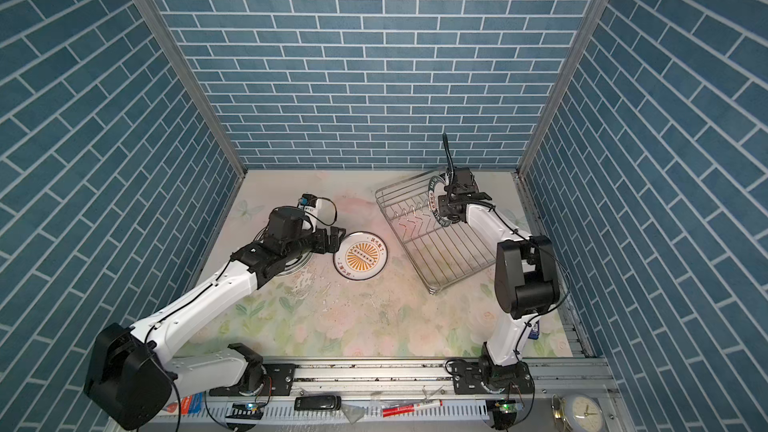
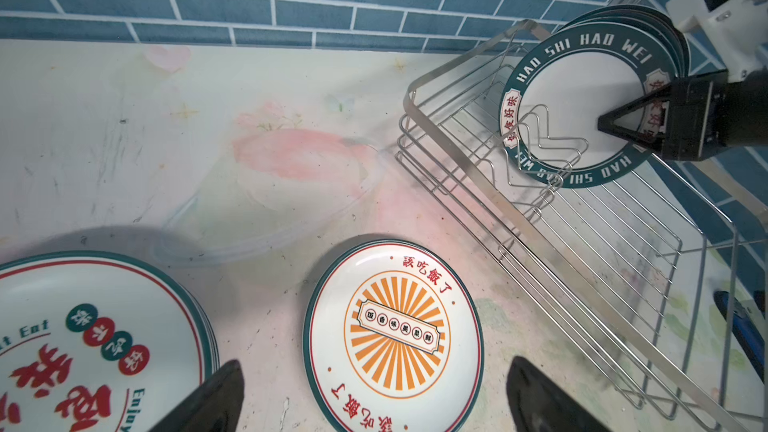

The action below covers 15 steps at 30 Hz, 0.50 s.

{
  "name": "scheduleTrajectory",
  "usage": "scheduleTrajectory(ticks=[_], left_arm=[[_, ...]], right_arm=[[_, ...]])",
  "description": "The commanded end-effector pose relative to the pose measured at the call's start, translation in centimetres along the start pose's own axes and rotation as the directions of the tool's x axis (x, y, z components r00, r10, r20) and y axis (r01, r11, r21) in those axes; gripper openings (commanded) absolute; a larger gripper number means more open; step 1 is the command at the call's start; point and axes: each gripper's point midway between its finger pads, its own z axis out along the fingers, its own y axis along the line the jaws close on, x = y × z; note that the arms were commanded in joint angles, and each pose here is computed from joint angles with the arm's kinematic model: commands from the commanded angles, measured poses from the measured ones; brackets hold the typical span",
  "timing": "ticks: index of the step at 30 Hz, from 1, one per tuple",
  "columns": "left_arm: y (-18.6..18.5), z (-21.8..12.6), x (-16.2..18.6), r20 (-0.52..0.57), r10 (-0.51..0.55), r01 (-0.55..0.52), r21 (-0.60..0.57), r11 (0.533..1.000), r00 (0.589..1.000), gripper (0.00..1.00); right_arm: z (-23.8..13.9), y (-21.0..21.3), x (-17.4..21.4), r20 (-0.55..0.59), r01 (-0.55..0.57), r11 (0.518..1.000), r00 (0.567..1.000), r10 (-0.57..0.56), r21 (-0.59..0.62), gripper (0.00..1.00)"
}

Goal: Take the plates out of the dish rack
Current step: 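Grasp the green-rimmed plate rim with the right gripper and lift it out of the rack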

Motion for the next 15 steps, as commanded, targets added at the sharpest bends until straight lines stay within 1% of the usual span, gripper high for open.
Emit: scheduleTrajectory(ticks=[1,5,9,12,15], left_arm=[[-1.5,-0.2,-0.3,0.018,0.006,-0.007,0.086,0.996,1.000,0.99],[-3.0,0.2,0.2,-0.027,0.025,-0.020,0.167,0.986,0.999,0.99],[-2.6,0.9,0.6,-0.061,0.013,-0.004,0.142,0.990,0.998,0.99],[-2.0,1.5,0.8,-0.095,-0.026,0.035,0.101,0.994,0.995,0.99],[-2.3,2.0,1.1,-0.140,-0.018,0.034,0.111,0.993,0.990,0.99]], right_arm=[[-1.9,-0.1,-2.2,0.100,-0.008,1.000,0.995,0.008,-0.004,0.10],[-3.1,-0.2,-2.7,0.137,0.016,1.000,0.991,-0.015,-0.006,0.05],[-4.7,-0.4,-3.1,0.180,0.025,1.000,0.983,-0.025,0.003,0.02],[-6.4,-0.5,-3.7,0.218,0.026,1.000,0.976,-0.026,0.003,0.02],[-8.7,-0.4,-4.5,0.271,0.021,1.000,0.962,-0.019,-0.007,0.00]])
